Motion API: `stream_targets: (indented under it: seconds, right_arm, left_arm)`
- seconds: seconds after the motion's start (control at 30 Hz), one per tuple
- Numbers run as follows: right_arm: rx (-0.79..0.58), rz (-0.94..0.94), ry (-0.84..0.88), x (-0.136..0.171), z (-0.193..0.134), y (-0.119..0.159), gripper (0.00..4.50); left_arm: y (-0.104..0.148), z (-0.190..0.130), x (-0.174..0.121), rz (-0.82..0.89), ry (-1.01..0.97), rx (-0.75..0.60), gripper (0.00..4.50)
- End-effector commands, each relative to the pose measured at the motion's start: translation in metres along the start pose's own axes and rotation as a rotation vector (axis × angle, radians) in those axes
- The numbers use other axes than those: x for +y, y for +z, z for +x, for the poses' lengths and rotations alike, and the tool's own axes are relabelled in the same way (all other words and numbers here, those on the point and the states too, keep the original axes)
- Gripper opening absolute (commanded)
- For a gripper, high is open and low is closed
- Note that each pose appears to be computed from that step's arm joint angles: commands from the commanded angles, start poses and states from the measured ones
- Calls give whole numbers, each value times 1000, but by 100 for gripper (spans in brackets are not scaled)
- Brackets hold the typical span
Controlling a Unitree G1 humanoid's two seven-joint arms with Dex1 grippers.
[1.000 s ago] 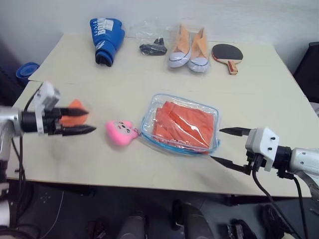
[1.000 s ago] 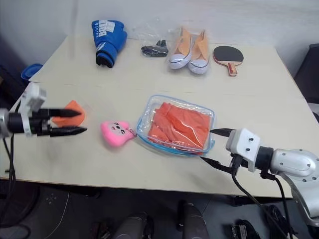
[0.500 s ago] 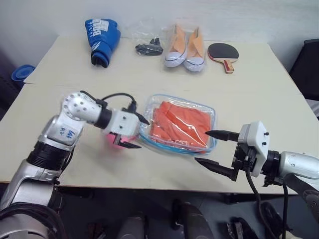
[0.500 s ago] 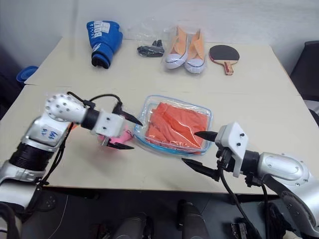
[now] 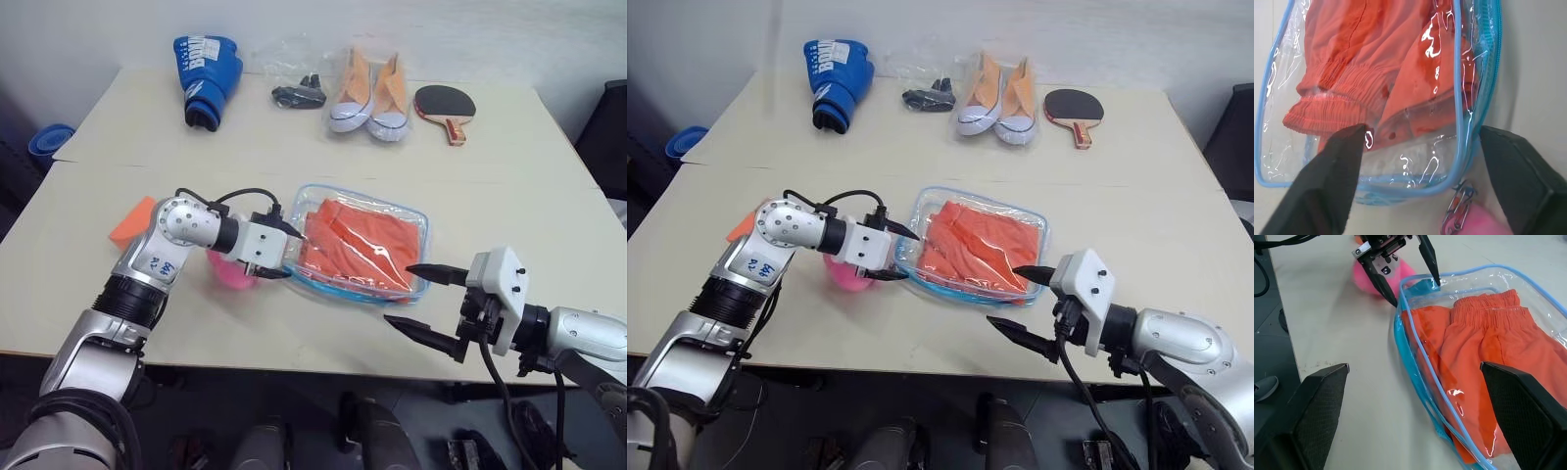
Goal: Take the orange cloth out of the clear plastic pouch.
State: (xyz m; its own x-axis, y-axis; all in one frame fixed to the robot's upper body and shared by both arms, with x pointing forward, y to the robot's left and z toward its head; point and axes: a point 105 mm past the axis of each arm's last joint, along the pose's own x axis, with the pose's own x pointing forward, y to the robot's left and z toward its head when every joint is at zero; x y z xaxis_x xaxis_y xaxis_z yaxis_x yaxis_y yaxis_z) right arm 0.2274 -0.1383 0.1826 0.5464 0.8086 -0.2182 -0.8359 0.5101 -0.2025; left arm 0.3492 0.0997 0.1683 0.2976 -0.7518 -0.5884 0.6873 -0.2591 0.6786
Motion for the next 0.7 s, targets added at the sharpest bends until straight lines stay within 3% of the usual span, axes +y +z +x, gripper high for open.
stream_targets:
  seconds: [0.03,0.3,0.37,0.57,0.67,0.7]
  right_arm:
    - [-23,-55,5,3,-1,10,450]
    - [-11,-67,2,3,1,7,450]
    - [0,-76,1,3,2,4,450]
    - [-19,-70,6,10,5,5,450]
    - [-13,-72,4,13,10,0,450]
    - [-8,-79,-23,9,12,-2,431]
  left_arm:
    - [9,-5,11,19,49,-31,242]
    - [13,-3,5,-42,18,-79,2]
    - [20,-1,2,-157,11,-151,2]
    - [44,13,8,-712,62,-365,2]
    - [55,17,18,-835,113,-411,2]
    - [58,18,21,-867,127,-421,0]
